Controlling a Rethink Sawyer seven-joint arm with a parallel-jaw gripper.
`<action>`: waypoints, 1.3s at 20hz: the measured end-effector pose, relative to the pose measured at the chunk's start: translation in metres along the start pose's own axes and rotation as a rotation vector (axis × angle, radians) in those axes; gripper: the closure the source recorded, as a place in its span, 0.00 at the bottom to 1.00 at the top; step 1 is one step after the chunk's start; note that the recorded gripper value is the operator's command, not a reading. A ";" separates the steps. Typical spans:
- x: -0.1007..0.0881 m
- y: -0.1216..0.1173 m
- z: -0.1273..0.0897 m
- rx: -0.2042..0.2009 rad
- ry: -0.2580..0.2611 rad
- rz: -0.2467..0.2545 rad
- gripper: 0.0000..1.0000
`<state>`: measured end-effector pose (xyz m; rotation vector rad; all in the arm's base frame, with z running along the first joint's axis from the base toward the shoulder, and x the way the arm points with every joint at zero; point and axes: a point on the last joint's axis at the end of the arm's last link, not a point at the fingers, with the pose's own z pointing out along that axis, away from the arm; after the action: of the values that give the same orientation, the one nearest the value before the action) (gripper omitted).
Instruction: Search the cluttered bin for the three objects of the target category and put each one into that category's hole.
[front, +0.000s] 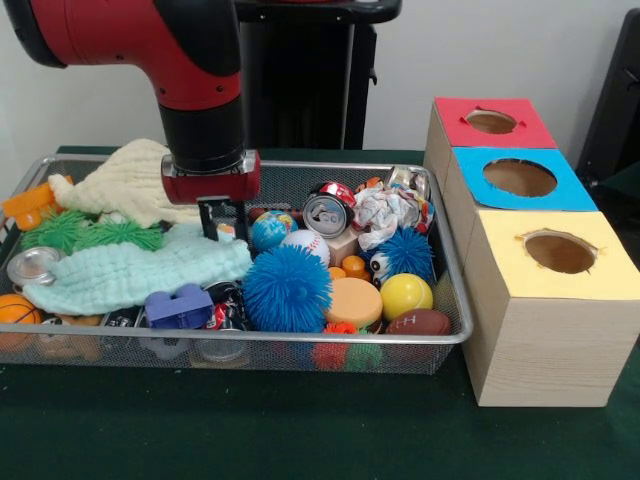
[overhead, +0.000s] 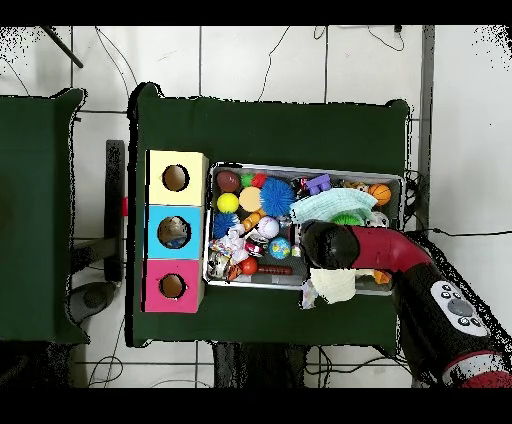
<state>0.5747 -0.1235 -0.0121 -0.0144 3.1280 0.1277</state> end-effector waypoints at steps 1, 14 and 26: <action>-0.001 0.000 0.000 0.001 -0.008 -0.001 1.00; -0.010 -0.001 -0.009 0.027 -0.086 -0.022 1.00; -0.022 -0.007 -0.093 0.093 -0.094 0.000 0.00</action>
<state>0.5954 -0.1382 0.0807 -0.0076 3.0361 -0.0171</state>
